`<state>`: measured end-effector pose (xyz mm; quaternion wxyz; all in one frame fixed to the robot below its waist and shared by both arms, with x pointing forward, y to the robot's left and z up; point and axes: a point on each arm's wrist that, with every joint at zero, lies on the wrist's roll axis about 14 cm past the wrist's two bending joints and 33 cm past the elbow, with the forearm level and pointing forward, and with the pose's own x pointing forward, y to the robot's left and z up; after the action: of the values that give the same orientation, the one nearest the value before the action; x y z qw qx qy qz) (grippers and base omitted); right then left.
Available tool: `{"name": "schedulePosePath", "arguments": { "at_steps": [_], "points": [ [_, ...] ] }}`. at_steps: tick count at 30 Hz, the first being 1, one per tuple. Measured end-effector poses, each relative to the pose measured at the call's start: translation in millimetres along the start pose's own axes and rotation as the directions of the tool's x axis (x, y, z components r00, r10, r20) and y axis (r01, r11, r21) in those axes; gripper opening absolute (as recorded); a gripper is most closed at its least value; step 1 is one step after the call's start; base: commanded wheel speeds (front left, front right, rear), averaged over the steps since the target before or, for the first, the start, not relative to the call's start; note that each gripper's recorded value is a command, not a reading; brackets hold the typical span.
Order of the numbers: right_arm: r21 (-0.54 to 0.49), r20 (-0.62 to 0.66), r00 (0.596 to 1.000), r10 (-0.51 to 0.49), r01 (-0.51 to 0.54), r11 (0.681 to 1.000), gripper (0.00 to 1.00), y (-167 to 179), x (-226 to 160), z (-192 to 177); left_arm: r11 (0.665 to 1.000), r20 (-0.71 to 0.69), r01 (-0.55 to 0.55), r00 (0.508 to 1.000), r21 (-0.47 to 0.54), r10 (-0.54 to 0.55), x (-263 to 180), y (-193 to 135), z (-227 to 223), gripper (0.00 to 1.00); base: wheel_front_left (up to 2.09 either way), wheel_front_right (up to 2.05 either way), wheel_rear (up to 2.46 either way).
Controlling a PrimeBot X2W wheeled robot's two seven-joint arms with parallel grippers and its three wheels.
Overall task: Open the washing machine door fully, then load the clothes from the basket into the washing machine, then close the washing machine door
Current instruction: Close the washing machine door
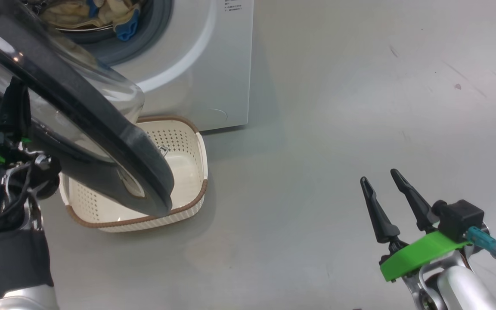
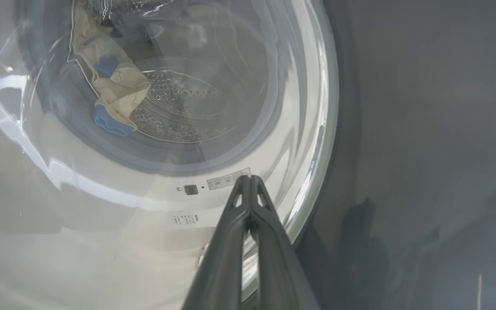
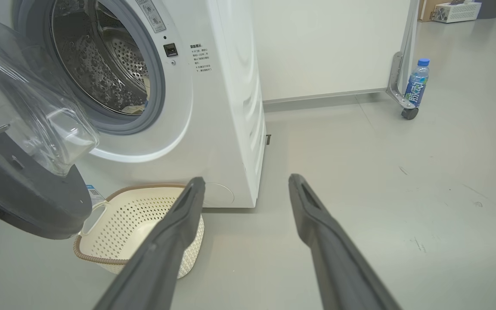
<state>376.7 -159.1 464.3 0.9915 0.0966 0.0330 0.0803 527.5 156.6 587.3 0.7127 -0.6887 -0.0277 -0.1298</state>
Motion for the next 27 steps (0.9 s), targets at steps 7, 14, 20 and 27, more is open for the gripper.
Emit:
{"name": "schedulePosePath", "arguments": {
  "at_steps": [7,14,20,27],
  "points": [
    [0.002,0.010,1.000,0.019,-0.019,1.000,1.00,5.6,3.9,2.9,0.975,0.022,-0.011,1.000,0.221,0.007,-6.6,-7.9,12.8,0.00,0.00,0.00,0.00],
    [0.000,0.037,0.998,0.049,-0.049,0.999,1.00,15.4,6.5,11.5,0.835,0.063,-0.043,0.998,0.548,0.009,-33.4,-8.2,30.5,0.00,0.00,0.00,0.00],
    [0.008,0.042,0.997,0.061,-0.061,0.998,1.00,22.4,2.7,12.2,0.570,-0.003,-0.004,1.000,0.822,0.011,-60.6,-0.7,28.9,0.00,0.00,0.00,0.00],
    [0.005,0.057,0.995,0.080,-0.080,0.997,1.00,31.2,-1.5,16.2,0.331,-0.016,0.001,0.999,0.944,0.041,-87.2,6.9,40.1,0.00,0.00,0.00,0.00]
  ]
}}
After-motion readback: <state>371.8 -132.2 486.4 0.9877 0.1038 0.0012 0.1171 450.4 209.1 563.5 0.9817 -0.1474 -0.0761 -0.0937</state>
